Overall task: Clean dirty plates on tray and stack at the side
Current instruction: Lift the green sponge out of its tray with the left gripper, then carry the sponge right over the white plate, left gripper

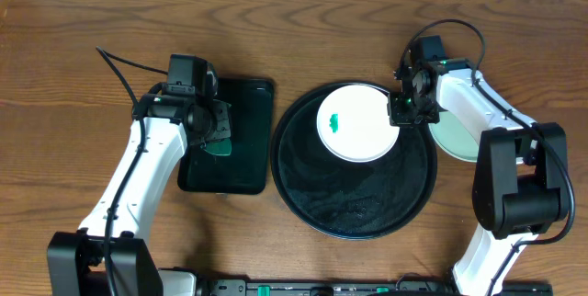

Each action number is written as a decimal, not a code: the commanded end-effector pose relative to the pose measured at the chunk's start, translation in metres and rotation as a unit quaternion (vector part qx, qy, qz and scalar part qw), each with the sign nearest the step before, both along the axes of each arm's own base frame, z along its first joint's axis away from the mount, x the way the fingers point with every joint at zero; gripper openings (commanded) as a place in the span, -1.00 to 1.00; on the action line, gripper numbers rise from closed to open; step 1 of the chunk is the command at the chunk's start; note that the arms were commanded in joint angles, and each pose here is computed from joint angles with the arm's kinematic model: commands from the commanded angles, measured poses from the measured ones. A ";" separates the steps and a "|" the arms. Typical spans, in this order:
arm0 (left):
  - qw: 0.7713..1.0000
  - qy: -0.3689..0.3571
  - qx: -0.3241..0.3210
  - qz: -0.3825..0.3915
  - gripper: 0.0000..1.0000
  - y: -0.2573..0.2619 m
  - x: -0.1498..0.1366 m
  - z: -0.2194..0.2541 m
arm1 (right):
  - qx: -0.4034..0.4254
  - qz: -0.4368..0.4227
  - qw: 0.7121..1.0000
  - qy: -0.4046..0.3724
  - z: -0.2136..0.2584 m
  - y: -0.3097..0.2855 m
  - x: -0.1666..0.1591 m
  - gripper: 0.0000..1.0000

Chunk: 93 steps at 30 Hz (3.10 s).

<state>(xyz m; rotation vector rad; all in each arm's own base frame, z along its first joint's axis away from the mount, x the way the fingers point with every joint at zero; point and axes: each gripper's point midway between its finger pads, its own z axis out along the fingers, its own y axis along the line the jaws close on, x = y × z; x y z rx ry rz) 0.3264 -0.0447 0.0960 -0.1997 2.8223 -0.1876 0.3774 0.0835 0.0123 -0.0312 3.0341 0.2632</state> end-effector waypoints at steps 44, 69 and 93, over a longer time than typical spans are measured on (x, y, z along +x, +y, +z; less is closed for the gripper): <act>1.000 -0.022 -0.004 -0.004 -0.85 -0.002 0.006 0.000 | 0.007 0.006 1.000 -0.004 0.000 0.005 0.001 -0.97; 0.999 -0.025 0.010 0.023 -0.85 0.005 0.016 0.015 | 0.023 0.015 1.000 0.003 0.001 0.019 -0.004 -0.98; 0.993 0.117 0.021 0.021 -0.86 0.002 0.022 -0.028 | 0.023 0.016 1.000 0.003 0.001 0.019 -0.004 -0.74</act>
